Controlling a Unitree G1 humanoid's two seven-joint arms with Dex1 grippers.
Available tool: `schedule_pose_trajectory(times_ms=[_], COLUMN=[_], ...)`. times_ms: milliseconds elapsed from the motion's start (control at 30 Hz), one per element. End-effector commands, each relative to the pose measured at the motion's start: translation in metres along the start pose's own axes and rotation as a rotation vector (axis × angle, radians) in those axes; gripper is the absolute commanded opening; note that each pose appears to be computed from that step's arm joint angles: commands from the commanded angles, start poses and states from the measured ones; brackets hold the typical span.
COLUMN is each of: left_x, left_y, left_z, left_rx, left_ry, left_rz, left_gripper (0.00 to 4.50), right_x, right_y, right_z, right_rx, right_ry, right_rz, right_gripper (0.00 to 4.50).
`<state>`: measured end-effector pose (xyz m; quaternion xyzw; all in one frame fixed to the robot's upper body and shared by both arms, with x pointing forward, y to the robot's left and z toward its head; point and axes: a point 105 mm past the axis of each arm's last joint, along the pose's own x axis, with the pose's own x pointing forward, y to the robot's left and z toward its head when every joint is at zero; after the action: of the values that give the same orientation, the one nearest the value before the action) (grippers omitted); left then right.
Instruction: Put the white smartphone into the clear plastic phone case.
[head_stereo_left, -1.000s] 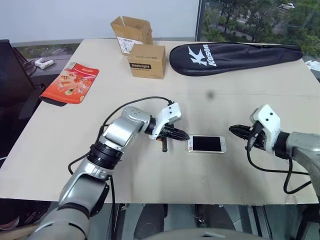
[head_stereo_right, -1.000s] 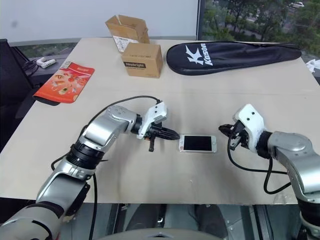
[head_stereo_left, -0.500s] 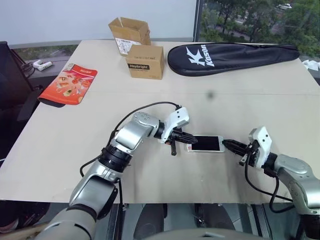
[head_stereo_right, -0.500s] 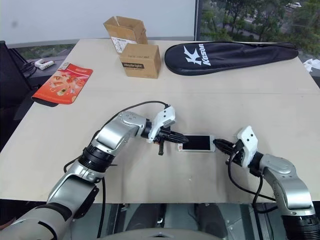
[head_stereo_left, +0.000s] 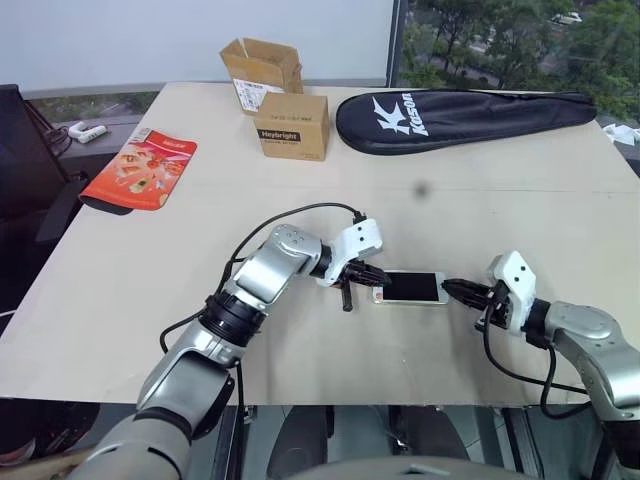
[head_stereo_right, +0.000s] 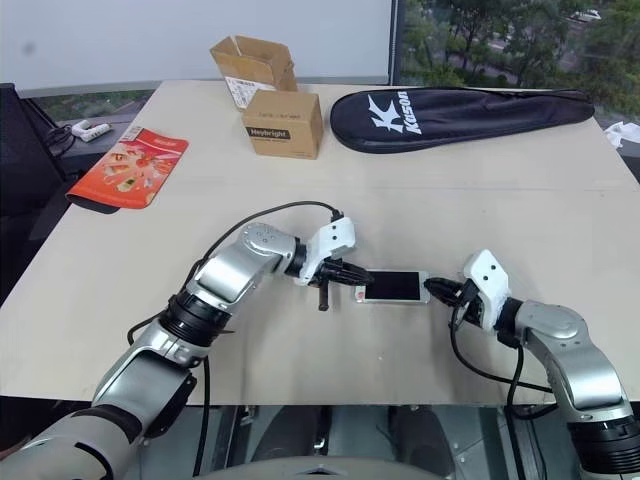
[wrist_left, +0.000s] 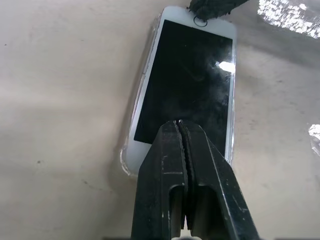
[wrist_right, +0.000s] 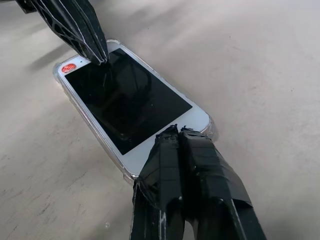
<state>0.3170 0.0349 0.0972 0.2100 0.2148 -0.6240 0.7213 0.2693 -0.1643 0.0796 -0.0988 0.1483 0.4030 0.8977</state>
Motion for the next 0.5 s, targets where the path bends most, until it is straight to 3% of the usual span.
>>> schedule_pose_trajectory(times_ms=[33,500], left_x=[0.002,0.001], left_y=[0.0,-0.002], left_z=[-0.009,-0.011], left_rx=[-0.001,0.01], left_ry=[0.059,0.084], left_rz=[0.006,-0.01], left_gripper=[0.0,0.0], right_x=[0.0,-0.002], right_y=[0.004,0.016], right_z=[-0.021,-0.062], right_rx=[0.067,0.103], right_ry=[0.091,0.349], right_rz=[0.006,0.074], right_gripper=[0.06,0.06])
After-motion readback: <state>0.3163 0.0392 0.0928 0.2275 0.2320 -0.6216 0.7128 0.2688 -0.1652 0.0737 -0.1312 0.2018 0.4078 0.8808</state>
